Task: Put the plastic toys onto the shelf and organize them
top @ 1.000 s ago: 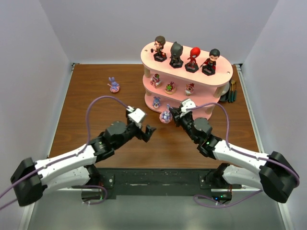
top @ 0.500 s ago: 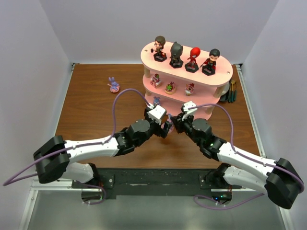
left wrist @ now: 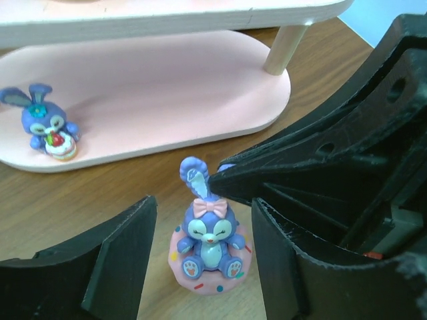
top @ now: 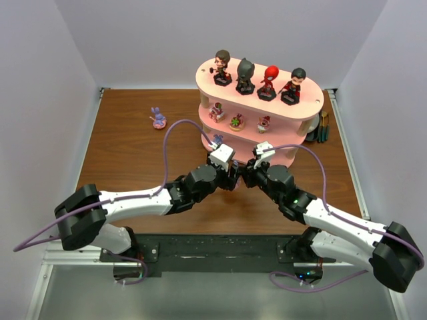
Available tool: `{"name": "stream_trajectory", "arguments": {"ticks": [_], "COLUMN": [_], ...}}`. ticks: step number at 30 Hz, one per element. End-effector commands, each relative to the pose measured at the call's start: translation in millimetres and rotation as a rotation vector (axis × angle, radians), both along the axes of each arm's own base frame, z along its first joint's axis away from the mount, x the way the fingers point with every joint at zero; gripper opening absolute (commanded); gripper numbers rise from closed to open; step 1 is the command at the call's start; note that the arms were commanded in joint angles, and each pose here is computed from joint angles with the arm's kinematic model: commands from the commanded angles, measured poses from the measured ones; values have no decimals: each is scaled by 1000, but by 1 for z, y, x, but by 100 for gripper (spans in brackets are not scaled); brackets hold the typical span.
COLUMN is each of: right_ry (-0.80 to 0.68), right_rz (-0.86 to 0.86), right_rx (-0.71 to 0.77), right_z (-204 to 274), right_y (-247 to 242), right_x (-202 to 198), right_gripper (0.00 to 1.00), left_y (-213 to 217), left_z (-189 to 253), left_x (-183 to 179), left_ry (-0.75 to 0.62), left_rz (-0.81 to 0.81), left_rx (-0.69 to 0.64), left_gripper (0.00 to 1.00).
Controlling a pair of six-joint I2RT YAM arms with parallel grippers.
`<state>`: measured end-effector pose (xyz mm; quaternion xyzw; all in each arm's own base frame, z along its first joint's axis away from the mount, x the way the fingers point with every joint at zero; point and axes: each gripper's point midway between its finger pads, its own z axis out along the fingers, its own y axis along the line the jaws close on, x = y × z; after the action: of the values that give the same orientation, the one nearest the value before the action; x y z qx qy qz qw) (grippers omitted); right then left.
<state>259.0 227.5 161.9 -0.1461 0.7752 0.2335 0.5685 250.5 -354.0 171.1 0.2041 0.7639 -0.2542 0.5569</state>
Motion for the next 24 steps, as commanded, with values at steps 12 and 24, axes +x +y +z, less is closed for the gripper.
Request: {"name": "stream_trajectory", "arguments": {"ticks": [12,24], "right_ry": [-38,-35], "right_rz": [9,14], "right_rx": [115,127], "right_z": [39,40], "right_y": [11,12], "right_x": [2,0], "right_gripper": [0,0], "left_y": [0,-7], "left_z": [-4,-26], "left_x": [-8,-12], "left_ry": [20,76], "left_rz": [-12,-17], "left_rx": [-52,2], "left_gripper": [71,80]}}
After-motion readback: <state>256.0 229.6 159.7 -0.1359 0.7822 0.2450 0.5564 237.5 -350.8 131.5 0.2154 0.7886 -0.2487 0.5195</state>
